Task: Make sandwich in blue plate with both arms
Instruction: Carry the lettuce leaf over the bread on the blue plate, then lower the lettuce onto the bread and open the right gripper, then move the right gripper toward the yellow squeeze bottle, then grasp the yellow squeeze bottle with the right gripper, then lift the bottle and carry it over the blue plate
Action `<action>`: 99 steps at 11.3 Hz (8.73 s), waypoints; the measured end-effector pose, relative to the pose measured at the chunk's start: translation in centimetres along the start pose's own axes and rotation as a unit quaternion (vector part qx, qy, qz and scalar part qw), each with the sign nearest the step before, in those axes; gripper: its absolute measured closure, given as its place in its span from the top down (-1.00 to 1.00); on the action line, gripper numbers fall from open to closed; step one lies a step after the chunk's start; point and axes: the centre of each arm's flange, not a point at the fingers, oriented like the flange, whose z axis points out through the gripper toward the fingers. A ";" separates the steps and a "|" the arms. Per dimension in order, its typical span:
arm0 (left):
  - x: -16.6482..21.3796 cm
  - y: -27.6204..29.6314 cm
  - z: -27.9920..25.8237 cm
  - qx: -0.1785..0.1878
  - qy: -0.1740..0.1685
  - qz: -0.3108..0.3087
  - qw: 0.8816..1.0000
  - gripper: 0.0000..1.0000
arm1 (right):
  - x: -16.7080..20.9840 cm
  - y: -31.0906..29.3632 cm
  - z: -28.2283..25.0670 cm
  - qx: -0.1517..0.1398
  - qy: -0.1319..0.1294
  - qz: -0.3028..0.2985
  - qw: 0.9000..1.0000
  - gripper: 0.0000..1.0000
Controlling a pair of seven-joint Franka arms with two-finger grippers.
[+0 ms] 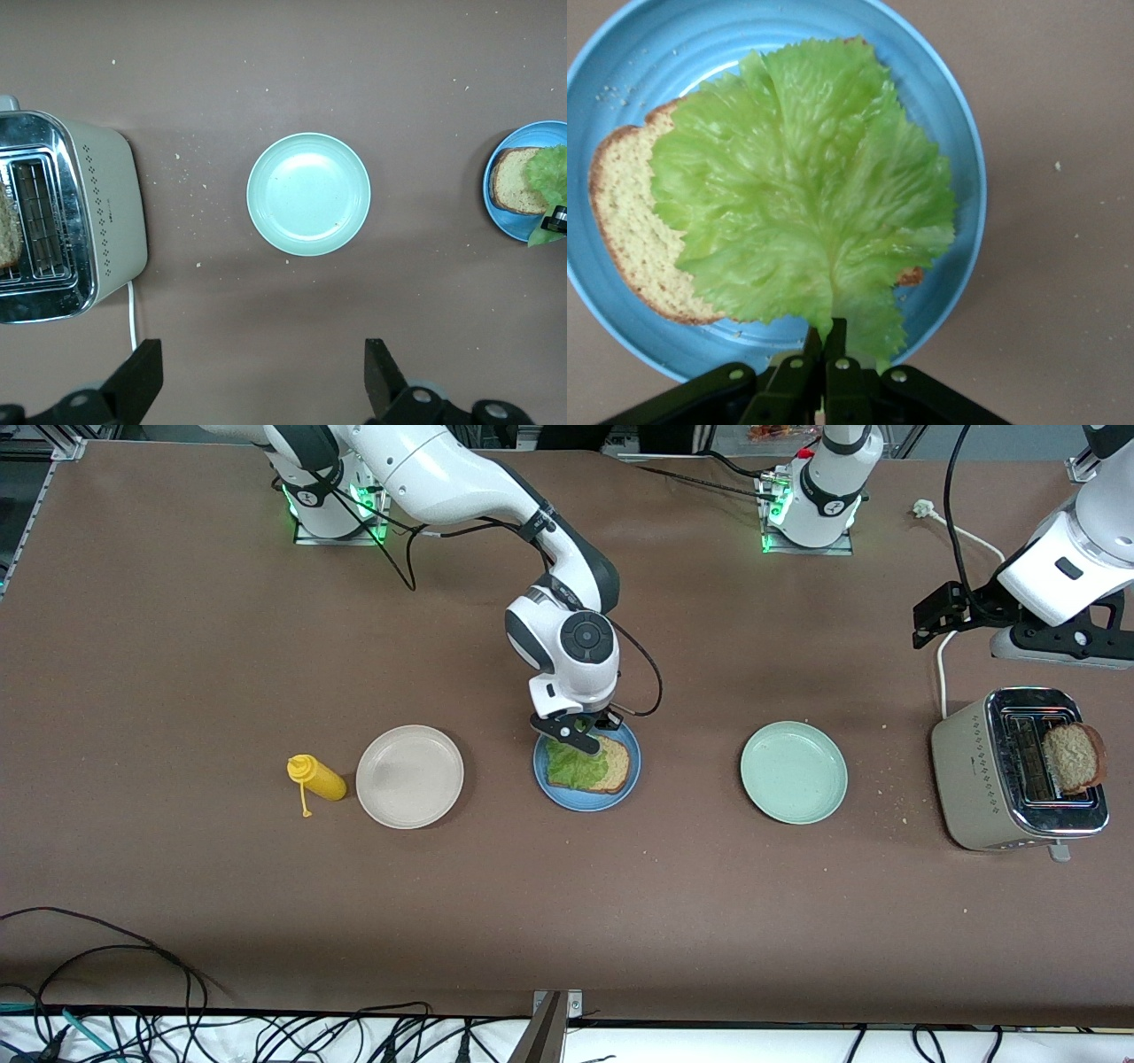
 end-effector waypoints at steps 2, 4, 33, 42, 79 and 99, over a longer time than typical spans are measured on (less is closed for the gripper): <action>0.0 0.0 0.0 0.000 0.000 0.000 1.000 1.00 | 0.5 0.0 -0.3 0.002 0.005 0.002 1.000 -0.93; 0.0 0.0 0.0 0.000 -0.001 0.000 1.000 1.00 | 0.8 -0.2 -0.8 0.007 0.010 0.001 1.000 -0.48; -0.1 0.8 0.1 0.000 -0.005 0.007 1.000 1.00 | 29.0 27.1 -25.0 0.000 -0.069 -0.376 0.924 1.00; -0.5 0.7 0.3 0.000 -0.020 0.007 1.000 1.00 | 35.3 36.3 -24.9 0.071 -0.086 -0.523 0.845 1.00; -0.3 0.8 0.8 0.000 -0.026 0.007 1.000 1.00 | 42.1 48.2 7.6 0.460 0.203 -0.754 0.423 -0.29; -0.3 0.8 0.9 0.000 -0.026 0.007 1.000 1.00 | 25.0 19.9 -11.6 0.037 -0.108 -0.725 0.680 -0.75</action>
